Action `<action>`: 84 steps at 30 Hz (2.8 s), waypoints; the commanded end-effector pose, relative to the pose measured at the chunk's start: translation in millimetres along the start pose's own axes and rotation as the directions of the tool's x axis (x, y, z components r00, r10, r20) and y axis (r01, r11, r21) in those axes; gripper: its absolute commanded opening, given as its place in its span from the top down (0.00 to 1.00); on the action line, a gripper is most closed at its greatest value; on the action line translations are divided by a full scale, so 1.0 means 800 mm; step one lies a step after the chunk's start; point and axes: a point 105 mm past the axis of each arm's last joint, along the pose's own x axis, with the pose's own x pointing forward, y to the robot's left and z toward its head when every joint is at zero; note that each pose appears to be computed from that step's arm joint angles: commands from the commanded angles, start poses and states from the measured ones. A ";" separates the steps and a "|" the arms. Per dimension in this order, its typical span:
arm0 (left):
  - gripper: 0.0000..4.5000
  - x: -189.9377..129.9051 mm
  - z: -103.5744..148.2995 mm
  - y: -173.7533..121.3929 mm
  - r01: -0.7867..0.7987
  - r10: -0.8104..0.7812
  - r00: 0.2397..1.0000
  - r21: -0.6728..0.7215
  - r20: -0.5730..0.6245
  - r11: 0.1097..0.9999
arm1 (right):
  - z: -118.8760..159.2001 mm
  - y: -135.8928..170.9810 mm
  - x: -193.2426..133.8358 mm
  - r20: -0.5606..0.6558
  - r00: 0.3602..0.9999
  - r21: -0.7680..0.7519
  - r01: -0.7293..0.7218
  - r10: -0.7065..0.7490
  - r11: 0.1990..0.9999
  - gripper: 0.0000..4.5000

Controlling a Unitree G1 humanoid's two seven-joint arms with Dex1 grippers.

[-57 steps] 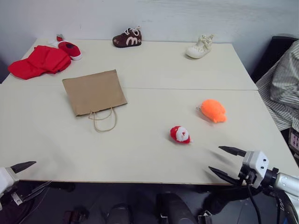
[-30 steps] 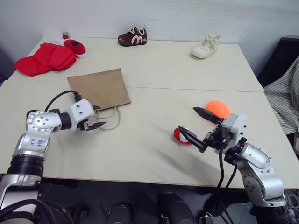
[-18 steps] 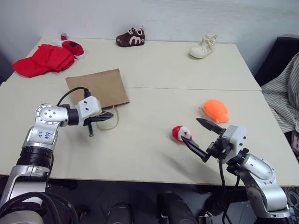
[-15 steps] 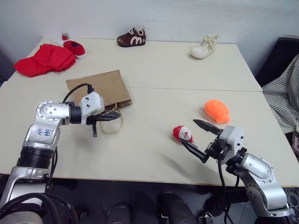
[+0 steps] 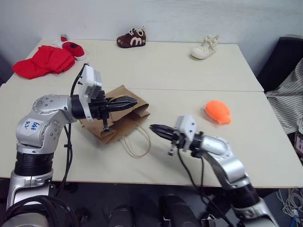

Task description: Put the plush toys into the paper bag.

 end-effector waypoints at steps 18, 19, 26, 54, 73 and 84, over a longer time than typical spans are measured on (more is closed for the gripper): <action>1.00 -0.028 0.097 0.012 -0.026 0.068 0.936 -0.127 0.344 0.992 | -0.080 -0.018 0.082 -0.236 0.971 0.015 0.030 -0.026 0.999 0.99; 1.00 -0.032 0.101 0.017 -0.040 0.086 0.929 -0.135 0.359 0.990 | -0.082 -0.019 0.079 -0.240 0.970 0.011 0.034 -0.031 0.999 0.99; 1.00 -0.029 0.083 0.020 -0.030 0.080 0.947 -0.163 0.312 0.986 | -0.087 -0.019 0.061 -0.249 0.968 0.016 0.029 -0.024 0.999 0.99; 1.00 0.003 0.039 0.011 0.051 -0.002 0.963 -0.175 0.268 0.983 | -0.007 -0.045 -0.321 -0.109 0.696 -0.159 0.692 -0.709 0.704 0.02; 1.00 0.019 0.037 0.003 0.094 -0.043 0.966 -0.189 0.257 0.977 | -0.083 -0.208 -0.244 -0.374 0.601 -0.242 0.673 -0.707 0.700 0.15; 1.00 0.013 0.041 -0.001 0.093 -0.043 0.966 -0.191 0.255 0.977 | 0.002 -0.170 -0.177 -0.105 0.922 -0.230 0.341 -0.372 0.911 0.92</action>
